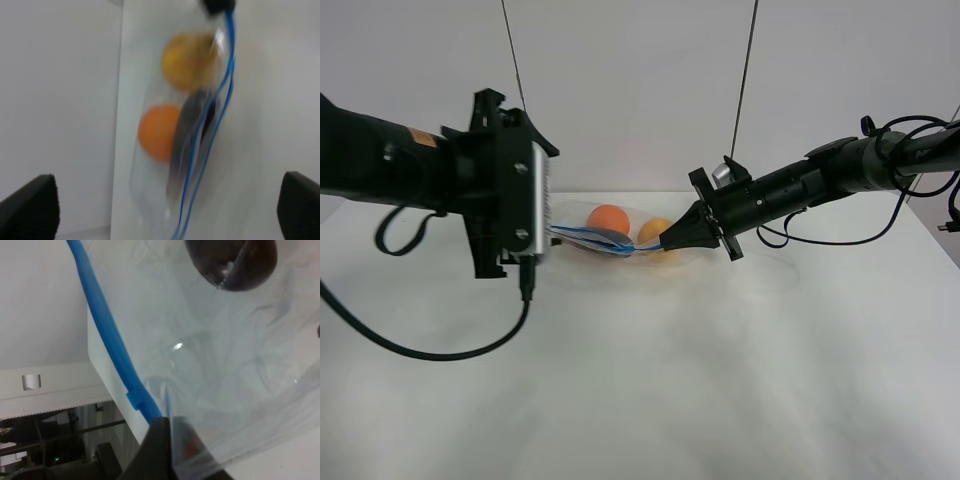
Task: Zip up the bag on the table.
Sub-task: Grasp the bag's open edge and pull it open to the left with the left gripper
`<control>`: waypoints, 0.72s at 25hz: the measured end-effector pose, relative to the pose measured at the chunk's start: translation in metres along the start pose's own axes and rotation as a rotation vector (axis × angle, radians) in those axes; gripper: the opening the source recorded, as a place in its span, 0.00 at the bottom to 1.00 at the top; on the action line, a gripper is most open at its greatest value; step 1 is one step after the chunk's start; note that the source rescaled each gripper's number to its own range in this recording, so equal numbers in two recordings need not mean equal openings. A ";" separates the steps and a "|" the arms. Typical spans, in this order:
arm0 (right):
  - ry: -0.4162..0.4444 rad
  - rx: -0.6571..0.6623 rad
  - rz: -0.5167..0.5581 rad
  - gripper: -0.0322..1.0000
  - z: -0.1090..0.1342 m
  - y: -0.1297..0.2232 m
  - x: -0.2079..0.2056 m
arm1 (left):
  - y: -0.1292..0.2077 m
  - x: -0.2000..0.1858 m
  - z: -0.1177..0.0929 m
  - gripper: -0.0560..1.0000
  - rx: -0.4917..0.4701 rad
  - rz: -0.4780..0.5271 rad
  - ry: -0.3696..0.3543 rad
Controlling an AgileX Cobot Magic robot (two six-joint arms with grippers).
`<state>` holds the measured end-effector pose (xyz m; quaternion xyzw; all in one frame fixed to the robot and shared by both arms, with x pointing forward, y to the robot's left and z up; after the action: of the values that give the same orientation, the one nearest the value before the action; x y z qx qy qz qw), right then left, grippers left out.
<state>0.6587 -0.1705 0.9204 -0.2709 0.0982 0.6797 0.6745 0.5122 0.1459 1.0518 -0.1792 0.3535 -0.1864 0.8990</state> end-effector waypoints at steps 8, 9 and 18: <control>0.001 0.003 0.001 0.03 0.000 0.000 0.000 | -0.015 0.071 -0.038 1.00 0.067 -0.015 0.004; 0.001 0.003 0.001 0.03 0.000 0.000 0.000 | -0.012 0.080 -0.043 1.00 0.070 -0.006 0.004; 0.002 0.003 0.002 0.03 0.000 0.000 0.000 | 0.008 0.127 -0.062 1.00 0.075 0.042 -0.075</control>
<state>0.6585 -0.1706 0.9202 -0.2704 0.1001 0.6800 0.6742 0.5568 0.0827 0.9338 -0.1448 0.3159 -0.1735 0.9215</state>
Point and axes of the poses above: a point on each arm's last joint axis where the gripper is mounted, x pointing out along that axis toward the gripper, z along the wrist's bending axis when the last joint is at zero, y = z × x, the point moved 1 cm from there along x, pointing out along that axis toward the gripper, and after that the axes turned 8 degrees about -x, right-handed, at the moved point
